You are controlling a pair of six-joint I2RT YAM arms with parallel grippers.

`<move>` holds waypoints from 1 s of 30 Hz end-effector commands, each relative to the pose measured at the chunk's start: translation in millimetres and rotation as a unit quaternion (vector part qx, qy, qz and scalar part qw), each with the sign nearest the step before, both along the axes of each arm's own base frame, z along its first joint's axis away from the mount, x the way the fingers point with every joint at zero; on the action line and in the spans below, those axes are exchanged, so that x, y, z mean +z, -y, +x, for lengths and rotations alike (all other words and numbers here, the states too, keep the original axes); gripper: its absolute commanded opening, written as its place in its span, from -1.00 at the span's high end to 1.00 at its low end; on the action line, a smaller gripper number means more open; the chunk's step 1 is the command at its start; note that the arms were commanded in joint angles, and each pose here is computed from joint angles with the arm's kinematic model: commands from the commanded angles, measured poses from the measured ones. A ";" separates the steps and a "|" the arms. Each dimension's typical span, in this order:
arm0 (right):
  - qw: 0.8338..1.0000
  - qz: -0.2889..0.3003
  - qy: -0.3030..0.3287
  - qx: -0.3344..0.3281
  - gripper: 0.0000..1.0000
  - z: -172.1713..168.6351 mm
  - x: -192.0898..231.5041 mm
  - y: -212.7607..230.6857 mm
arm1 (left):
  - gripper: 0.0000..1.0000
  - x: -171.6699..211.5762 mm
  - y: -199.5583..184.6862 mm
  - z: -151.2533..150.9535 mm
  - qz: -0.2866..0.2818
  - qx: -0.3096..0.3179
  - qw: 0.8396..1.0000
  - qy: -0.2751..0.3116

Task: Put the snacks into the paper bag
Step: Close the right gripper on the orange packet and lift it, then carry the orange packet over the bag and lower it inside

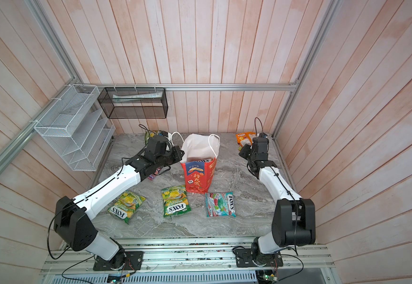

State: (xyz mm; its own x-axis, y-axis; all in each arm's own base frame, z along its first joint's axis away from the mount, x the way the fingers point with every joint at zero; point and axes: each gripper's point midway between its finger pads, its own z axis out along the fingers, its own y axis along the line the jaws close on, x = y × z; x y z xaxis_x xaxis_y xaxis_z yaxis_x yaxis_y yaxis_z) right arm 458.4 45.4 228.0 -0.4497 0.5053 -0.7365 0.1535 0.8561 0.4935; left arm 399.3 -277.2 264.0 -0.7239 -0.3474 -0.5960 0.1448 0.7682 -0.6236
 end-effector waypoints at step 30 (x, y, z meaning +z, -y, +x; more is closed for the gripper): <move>0.931 0.004 0.205 0.302 1.00 -120.6 184.9 -225.4 | 1.00 13.1 6.9 9.4 -0.003 -0.008 1.000 0.021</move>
